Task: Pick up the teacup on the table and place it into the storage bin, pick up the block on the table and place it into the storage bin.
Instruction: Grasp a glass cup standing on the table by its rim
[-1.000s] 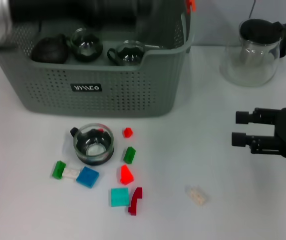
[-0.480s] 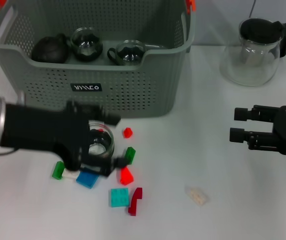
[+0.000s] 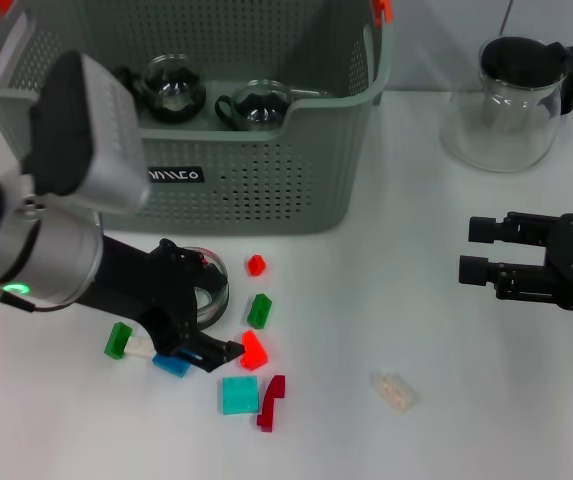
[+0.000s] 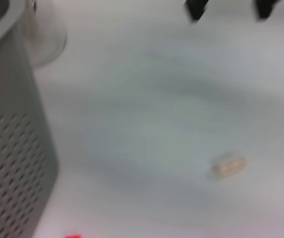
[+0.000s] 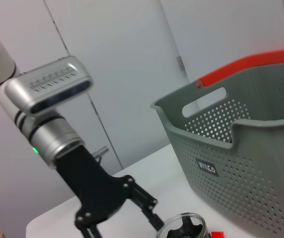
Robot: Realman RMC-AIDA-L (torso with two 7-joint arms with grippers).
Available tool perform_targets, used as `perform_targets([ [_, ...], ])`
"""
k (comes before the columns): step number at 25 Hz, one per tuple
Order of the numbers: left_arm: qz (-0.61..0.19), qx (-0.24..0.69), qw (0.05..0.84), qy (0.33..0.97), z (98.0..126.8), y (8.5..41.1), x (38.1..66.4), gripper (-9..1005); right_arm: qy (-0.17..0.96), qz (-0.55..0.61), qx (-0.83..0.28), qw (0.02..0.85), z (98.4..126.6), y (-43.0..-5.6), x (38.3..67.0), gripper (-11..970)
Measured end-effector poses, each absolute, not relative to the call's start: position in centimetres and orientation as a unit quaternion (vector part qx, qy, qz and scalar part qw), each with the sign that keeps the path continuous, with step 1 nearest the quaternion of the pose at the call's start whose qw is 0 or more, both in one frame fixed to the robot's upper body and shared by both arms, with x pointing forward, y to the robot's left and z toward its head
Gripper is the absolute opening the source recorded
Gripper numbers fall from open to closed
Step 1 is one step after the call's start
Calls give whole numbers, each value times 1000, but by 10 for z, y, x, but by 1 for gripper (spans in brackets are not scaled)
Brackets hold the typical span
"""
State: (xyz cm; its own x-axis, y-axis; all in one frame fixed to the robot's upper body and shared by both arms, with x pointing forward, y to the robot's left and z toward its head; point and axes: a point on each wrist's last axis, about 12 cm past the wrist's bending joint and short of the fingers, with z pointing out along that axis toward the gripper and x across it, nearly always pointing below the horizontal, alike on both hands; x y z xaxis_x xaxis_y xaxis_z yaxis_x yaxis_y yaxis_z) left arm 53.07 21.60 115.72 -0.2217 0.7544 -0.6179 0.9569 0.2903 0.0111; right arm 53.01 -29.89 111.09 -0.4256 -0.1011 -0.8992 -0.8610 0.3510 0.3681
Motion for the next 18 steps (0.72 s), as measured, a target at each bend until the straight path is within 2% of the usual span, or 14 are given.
perform_targets([
  [9, -120, 548, 232, 795, 1140, 203, 549, 821, 711, 457, -337, 415, 1110, -300, 529, 754],
  [18, -80, 551, 209, 804, 1123, 191, 554, 793, 711, 457, -337, 415, 1110, -300, 529, 748],
])
